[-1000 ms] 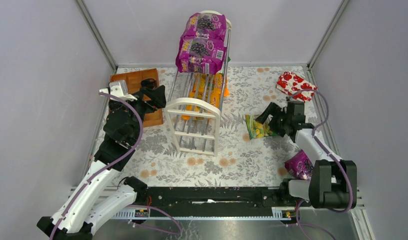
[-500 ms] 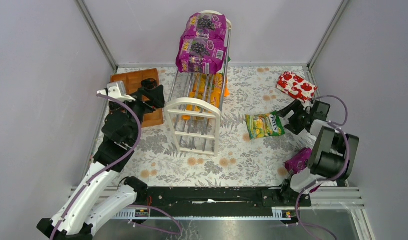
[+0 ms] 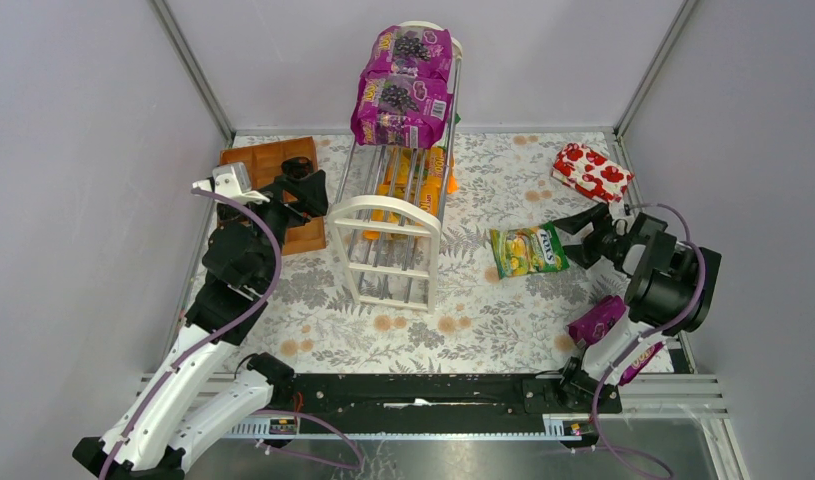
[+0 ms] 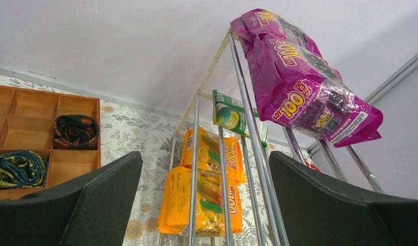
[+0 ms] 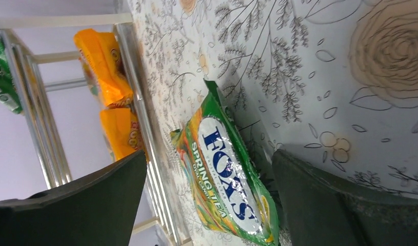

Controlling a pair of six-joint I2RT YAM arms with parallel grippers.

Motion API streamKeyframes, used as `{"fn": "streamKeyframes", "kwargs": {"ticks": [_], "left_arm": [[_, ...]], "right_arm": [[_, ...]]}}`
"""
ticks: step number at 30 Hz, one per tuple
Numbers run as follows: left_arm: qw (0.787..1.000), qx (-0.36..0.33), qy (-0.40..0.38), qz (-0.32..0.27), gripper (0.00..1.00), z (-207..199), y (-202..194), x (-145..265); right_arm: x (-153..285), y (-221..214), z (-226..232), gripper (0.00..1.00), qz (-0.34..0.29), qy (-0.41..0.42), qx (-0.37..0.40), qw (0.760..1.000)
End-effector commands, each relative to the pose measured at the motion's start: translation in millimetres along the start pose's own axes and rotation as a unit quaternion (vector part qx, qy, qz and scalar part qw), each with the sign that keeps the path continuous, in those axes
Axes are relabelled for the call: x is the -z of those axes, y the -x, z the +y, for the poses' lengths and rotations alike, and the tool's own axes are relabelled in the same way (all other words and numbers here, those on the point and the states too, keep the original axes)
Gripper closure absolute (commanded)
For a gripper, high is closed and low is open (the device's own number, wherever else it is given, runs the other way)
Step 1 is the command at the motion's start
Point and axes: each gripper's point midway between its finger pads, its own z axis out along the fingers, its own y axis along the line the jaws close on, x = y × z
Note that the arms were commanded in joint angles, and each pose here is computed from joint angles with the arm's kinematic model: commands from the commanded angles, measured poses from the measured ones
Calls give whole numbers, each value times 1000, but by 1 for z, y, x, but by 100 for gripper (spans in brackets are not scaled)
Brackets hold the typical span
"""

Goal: Place and organize the candy bags onto the shelf

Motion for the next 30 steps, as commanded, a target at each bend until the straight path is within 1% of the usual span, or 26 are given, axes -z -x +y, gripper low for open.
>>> {"fn": "streamKeyframes", "kwargs": {"ticks": [1, 3, 8, 12, 17, 18, 21, 23, 25, 28, 30], "left_arm": [[1000, 4, -4, -15, 1, -2, 9, 3], [1000, 4, -5, -15, 1, -2, 9, 4], [1000, 4, -4, -12, 1, -2, 7, 2], [1000, 4, -3, -8, 1, -2, 4, 0], [1000, 3, -3, -5, 1, -2, 2, -1], [1000, 3, -4, -4, 1, -2, 1, -1], [1000, 4, -5, -4, 1, -3, 1, -1], [1000, 4, -5, -3, 1, -3, 1, -1], [1000, 4, -5, -3, 1, -3, 1, -1], [1000, 5, -8, 0, 1, -4, -1, -1], [1000, 5, -9, 1, 1, -4, -1, -2]], "right_arm": [[-5, -20, 11, 2, 25, 63, -31, 997], [-8, -34, 12, 3, 40, 73, -36, 996], [-15, -66, 9, 8, 80, 67, -27, 994], [-23, -79, 0, 17, 100, 47, -17, 994], [-29, -81, -3, 41, 104, 45, -18, 993], [-29, -80, -1, 50, 103, 48, -14, 993], [-27, -78, 7, 70, 98, 58, -9, 993], [-24, -76, 14, 81, 93, 65, -1, 994], [-20, -72, 22, 90, 82, 68, 9, 994], [-12, -68, 33, 100, 65, 73, 21, 995], [-6, -66, 43, 100, 55, 80, 30, 995]]}}
